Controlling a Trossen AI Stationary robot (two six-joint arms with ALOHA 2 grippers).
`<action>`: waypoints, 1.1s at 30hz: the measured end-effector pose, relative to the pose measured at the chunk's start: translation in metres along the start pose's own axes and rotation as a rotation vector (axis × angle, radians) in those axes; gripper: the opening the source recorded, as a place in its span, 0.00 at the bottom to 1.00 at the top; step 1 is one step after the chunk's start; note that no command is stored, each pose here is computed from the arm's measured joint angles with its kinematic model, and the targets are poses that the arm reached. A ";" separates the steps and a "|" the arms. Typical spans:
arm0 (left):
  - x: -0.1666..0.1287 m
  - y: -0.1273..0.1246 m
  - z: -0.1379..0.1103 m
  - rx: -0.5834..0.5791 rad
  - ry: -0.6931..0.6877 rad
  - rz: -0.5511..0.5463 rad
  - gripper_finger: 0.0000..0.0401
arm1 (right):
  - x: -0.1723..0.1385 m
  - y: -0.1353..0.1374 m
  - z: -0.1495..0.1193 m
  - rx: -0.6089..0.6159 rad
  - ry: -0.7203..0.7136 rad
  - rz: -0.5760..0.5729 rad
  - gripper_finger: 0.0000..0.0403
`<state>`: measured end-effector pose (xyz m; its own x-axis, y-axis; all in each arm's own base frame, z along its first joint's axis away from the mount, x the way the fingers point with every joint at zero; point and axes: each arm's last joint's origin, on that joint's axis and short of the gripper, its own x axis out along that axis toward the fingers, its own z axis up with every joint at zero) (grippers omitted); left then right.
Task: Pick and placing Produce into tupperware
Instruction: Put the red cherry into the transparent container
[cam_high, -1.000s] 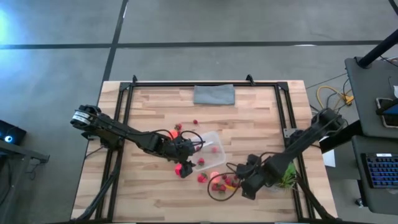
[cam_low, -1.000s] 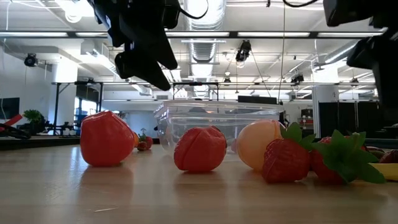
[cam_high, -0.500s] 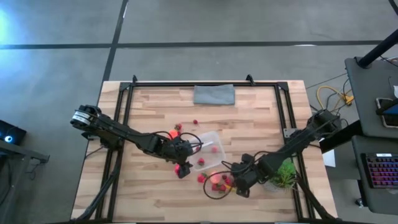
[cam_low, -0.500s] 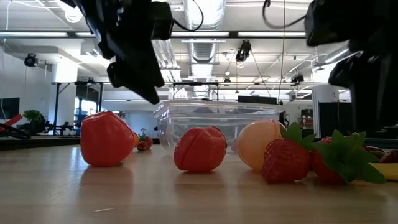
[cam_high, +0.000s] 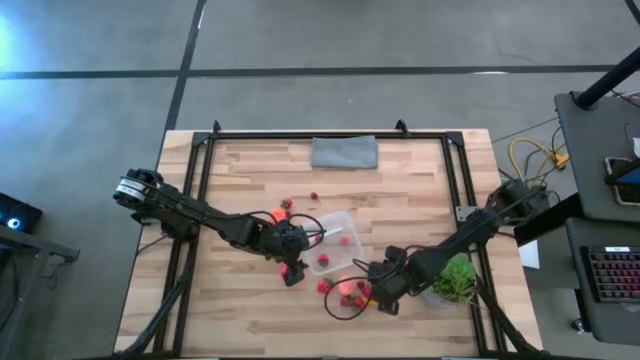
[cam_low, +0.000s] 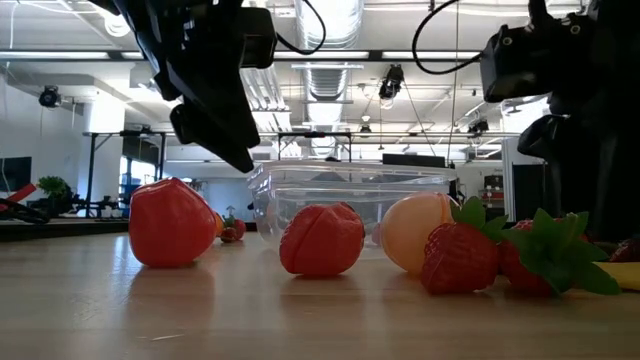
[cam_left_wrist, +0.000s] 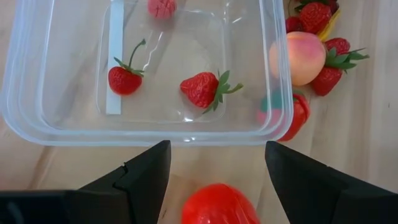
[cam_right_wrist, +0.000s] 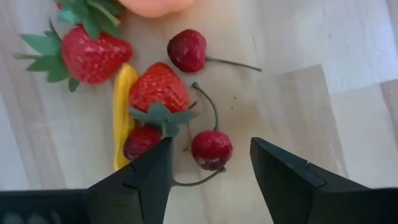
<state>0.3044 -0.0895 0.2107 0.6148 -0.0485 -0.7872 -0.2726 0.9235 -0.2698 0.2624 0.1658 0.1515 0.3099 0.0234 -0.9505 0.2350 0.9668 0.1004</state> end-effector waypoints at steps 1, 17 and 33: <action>0.000 0.000 0.000 0.005 0.000 0.001 0.62 | 0.001 0.000 0.000 -0.005 0.004 -0.004 0.51; 0.000 0.000 0.000 0.011 0.000 0.001 0.62 | 0.014 0.001 -0.002 -0.050 0.025 -0.026 0.44; 0.000 0.000 0.000 0.011 0.000 0.001 0.62 | 0.005 -0.005 -0.006 -0.020 0.081 -0.074 0.21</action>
<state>0.3044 -0.0895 0.2106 0.6143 -0.0477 -0.7876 -0.2652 0.9276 -0.2631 0.2575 0.1628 0.1445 0.2162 -0.0287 -0.9759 0.2357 0.9715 0.0237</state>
